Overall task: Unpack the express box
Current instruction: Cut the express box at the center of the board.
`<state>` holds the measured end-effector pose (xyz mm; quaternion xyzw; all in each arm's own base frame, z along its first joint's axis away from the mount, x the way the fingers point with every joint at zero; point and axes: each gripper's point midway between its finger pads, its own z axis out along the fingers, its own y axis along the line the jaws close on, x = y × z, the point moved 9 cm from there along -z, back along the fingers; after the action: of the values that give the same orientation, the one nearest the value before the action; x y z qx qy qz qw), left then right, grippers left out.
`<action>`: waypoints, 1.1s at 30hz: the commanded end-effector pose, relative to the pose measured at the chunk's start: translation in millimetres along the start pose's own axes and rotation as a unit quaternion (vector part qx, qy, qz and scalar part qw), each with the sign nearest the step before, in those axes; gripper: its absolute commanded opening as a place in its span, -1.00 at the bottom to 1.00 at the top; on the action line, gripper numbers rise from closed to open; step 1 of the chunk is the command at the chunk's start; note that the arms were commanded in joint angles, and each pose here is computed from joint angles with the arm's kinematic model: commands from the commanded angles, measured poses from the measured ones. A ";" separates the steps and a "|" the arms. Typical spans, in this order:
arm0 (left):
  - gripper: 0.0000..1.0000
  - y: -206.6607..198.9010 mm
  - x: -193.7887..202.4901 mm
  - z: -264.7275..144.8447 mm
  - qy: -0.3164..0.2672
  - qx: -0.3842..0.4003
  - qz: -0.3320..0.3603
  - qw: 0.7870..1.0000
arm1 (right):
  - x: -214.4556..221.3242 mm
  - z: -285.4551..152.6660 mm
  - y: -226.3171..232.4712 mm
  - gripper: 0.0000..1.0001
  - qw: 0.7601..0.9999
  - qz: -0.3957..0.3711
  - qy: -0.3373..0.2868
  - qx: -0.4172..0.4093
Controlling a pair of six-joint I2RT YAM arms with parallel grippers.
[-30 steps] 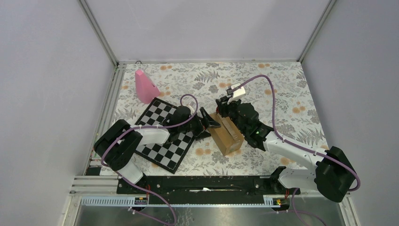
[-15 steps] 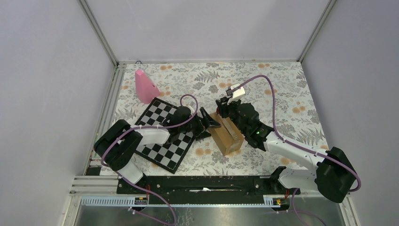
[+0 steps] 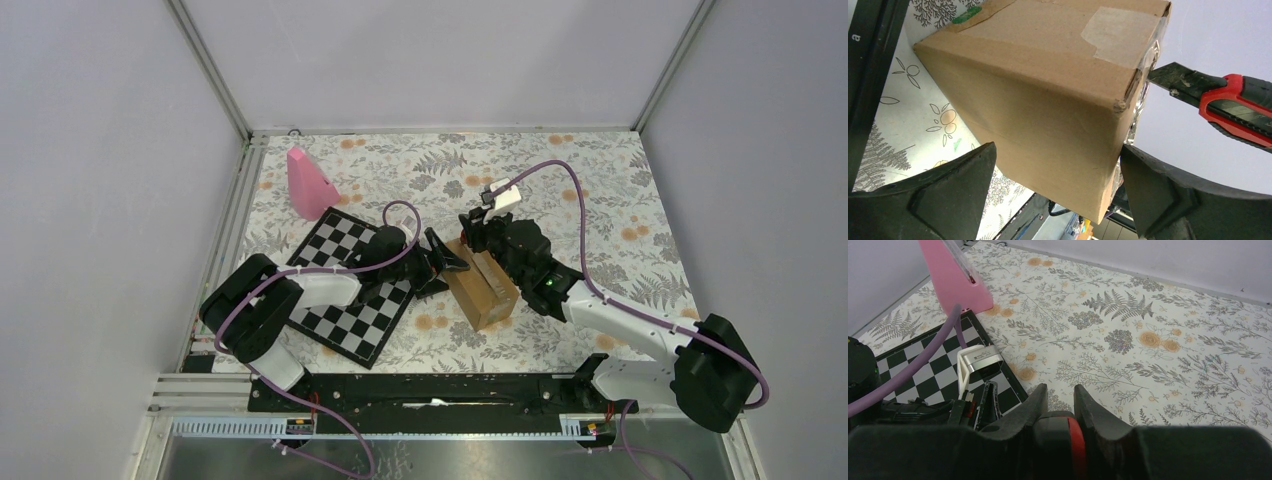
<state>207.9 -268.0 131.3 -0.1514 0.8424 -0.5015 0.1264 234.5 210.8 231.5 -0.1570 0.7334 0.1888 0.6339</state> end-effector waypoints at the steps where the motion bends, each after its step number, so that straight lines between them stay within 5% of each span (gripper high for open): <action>1: 0.98 41.7 -1.8 2.6 -0.041 -0.105 -0.028 0.993 | 10.4 -11.4 3.8 -1.00 0.999 -0.011 0.044 -0.020; 33: 0.98 45.3 -2.4 -0.1 -0.071 -0.117 -0.058 0.989 | 6.2 -24.8 6.6 -1.00 0.994 0.000 0.101 -0.032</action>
<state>204.6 -269.2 130.8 -0.1776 0.8380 -0.5018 0.1199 227.3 207.7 236.6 -0.1694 0.7582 0.1869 0.6012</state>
